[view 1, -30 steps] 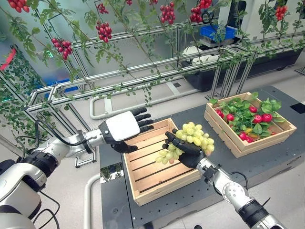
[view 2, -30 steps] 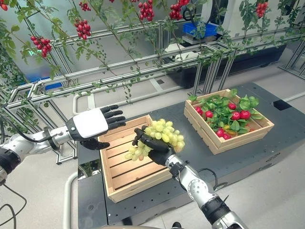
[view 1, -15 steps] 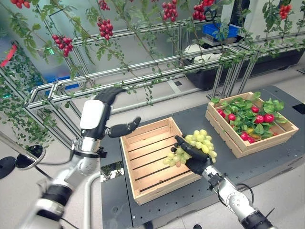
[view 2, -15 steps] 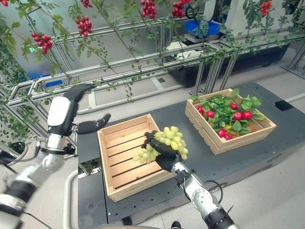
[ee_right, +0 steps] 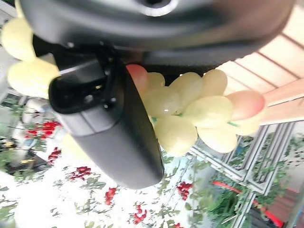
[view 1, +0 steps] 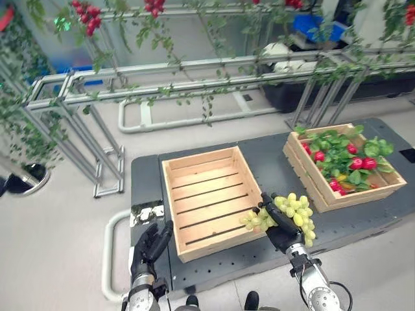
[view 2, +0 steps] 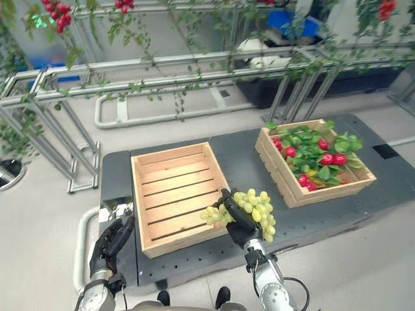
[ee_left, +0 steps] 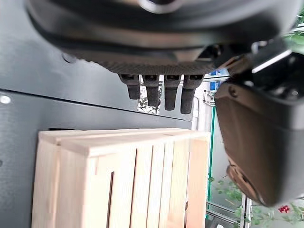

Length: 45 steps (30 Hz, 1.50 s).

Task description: Pick up the fruits from the basket on one side to the basket on the other side

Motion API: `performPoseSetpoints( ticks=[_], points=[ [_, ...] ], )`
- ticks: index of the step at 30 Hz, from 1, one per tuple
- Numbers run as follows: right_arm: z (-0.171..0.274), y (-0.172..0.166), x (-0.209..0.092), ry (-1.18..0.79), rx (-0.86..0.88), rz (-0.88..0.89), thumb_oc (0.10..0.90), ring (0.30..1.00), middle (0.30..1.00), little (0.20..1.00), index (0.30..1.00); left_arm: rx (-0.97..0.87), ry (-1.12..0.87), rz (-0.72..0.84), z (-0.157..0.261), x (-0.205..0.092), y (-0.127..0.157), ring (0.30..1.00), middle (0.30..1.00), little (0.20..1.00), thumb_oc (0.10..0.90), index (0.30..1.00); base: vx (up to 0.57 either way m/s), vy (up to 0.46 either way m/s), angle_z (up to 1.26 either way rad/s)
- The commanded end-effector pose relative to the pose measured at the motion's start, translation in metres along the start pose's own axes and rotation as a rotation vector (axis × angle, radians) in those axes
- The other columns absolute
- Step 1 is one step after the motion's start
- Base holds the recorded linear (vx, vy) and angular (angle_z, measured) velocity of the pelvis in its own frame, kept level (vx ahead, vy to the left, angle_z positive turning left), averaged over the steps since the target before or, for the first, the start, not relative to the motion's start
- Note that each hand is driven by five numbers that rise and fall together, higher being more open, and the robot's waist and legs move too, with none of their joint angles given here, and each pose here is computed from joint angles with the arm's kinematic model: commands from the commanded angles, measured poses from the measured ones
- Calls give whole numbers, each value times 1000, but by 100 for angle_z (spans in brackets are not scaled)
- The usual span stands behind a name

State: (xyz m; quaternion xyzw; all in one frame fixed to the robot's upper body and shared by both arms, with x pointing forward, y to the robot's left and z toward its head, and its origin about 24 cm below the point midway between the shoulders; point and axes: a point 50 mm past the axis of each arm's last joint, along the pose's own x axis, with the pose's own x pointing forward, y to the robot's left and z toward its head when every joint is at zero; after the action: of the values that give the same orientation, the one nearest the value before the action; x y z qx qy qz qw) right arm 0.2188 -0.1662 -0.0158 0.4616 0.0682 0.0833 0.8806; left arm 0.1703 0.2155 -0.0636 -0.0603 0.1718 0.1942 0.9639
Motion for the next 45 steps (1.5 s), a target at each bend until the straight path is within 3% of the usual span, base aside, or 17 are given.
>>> performPoseSetpoints(
  ticks=[1, 7, 12, 20, 29, 33, 38, 45],
  points=[
    [60, 57, 38, -311, -51, 294, 400, 300, 300, 300, 300, -79, -500, -88, 94, 22, -17, 900, 900, 900, 800, 900, -368, 317, -25],
    [49, 74, 58, -315, -61, 281, 400, 300, 300, 300, 300, -103, -664, -82, 136, 31, -34, 900, 900, 900, 800, 900, -295, 193, -59],
    [41, 63, 43, -325, -62, 237, 400, 300, 300, 300, 300, -123, -647, -92, 130, 29, -29, 900, 900, 900, 800, 900, -161, 153, -35],
    [32, 41, 30, -330, -32, 89, 400, 300, 300, 300, 300, -123, -603, -174, 126, 27, -45, 900, 900, 900, 800, 900, -129, 138, -15],
    [23, 35, 24, -311, -17, 56, 400, 300, 300, 300, 300, -124, -594, -125, 131, 29, -28, 900, 900, 900, 800, 900, -127, 52, -57],
    [16, 27, 25, -286, 9, 13, 400, 300, 300, 300, 300, -123, -591, -94, 128, 29, -36, 900, 900, 900, 800, 900, -74, -181, -65],
    [17, 23, 32, -268, -11, -10, 400, 300, 300, 300, 300, -115, -640, -177, 134, 27, -62, 900, 900, 900, 800, 900, -89, -56, -37],
    [-3, 10, 16, -164, -6, -70, 400, 300, 300, 300, 300, -137, -585, -196, 124, 26, -61, 900, 900, 900, 800, 900, 6, -24, -4]
  ],
)
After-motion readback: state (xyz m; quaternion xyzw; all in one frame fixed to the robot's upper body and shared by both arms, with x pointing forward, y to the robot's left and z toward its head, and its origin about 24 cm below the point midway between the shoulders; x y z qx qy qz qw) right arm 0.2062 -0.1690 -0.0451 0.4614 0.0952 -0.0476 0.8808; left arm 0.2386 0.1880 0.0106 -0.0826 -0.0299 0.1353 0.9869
